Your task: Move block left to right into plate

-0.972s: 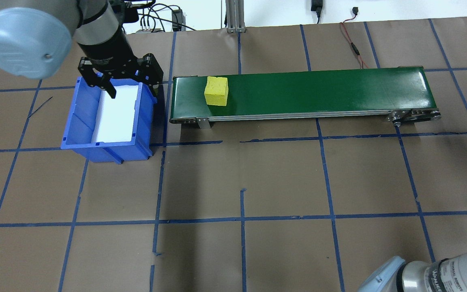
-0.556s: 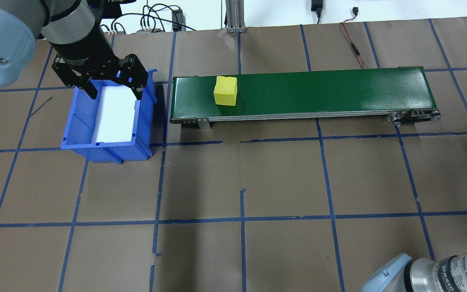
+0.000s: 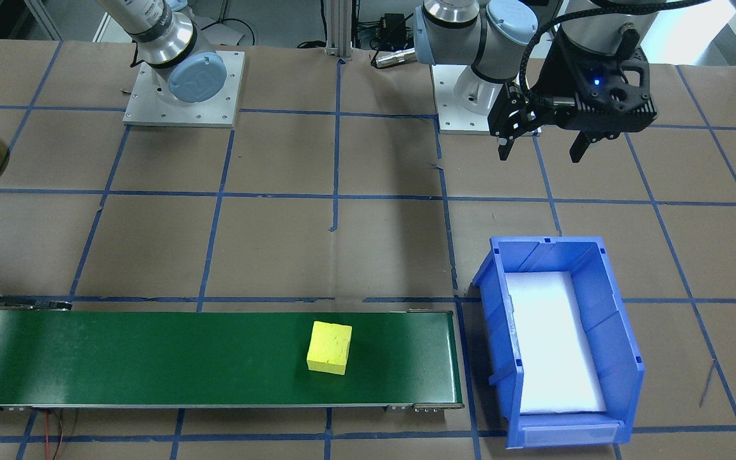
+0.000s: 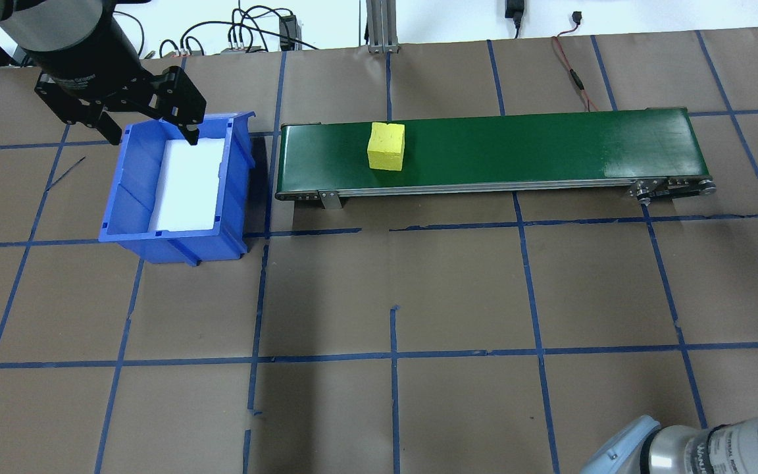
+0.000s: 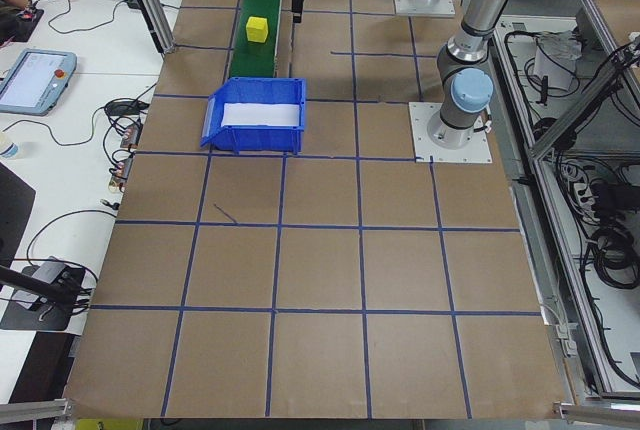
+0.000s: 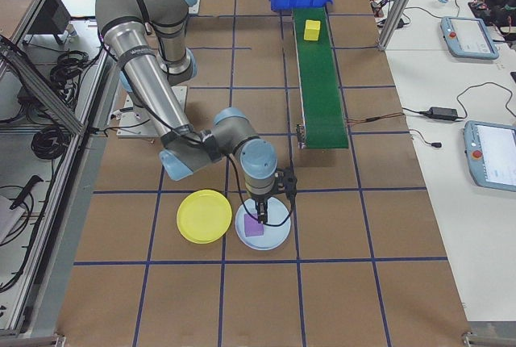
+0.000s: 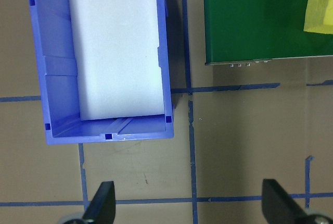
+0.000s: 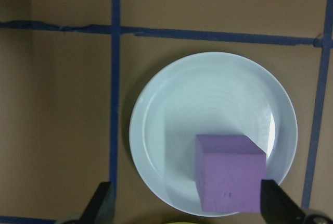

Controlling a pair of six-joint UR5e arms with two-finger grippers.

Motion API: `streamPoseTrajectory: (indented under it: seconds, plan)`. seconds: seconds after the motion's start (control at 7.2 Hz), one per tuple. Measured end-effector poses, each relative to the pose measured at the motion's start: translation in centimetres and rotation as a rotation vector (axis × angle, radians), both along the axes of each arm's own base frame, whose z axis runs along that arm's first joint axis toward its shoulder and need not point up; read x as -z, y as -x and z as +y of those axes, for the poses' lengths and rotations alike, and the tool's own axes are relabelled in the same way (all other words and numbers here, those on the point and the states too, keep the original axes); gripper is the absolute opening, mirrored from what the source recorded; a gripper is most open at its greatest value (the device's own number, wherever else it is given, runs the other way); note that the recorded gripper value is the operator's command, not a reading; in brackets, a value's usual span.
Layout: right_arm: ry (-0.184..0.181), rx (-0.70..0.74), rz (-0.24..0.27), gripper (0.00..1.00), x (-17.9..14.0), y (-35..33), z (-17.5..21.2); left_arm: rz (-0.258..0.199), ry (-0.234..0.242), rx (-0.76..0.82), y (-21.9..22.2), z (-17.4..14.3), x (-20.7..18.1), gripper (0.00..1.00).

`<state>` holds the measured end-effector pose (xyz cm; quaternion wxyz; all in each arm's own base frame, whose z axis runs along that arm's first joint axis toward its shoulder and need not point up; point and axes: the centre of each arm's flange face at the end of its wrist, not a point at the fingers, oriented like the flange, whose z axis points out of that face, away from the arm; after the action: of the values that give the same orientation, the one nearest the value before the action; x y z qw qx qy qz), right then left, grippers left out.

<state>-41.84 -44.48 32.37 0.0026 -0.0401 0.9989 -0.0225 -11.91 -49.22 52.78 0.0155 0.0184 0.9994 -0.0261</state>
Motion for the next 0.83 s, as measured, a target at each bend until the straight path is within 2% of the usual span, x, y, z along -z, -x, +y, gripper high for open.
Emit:
streamPoseTrajectory:
  seconds: [0.14, 0.42, 0.83]
  plan:
    - [0.003, -0.005, 0.0, 1.0, -2.9, -3.8, -1.4, -0.001, -0.008, -0.001, -0.1, 0.3, 0.2, 1.0]
    - [-0.01, 0.043, -0.02, 1.0, -6.5, -13.5, -5.0, -0.001, -0.013, -0.002, -0.2, 0.5, 0.5, 1.0]
    - [-0.018, 0.19, -0.037, 1.0, -7.1, -34.2, -11.6, 0.003, -0.009, -0.013, -0.6, 0.5, 0.3, 1.0]
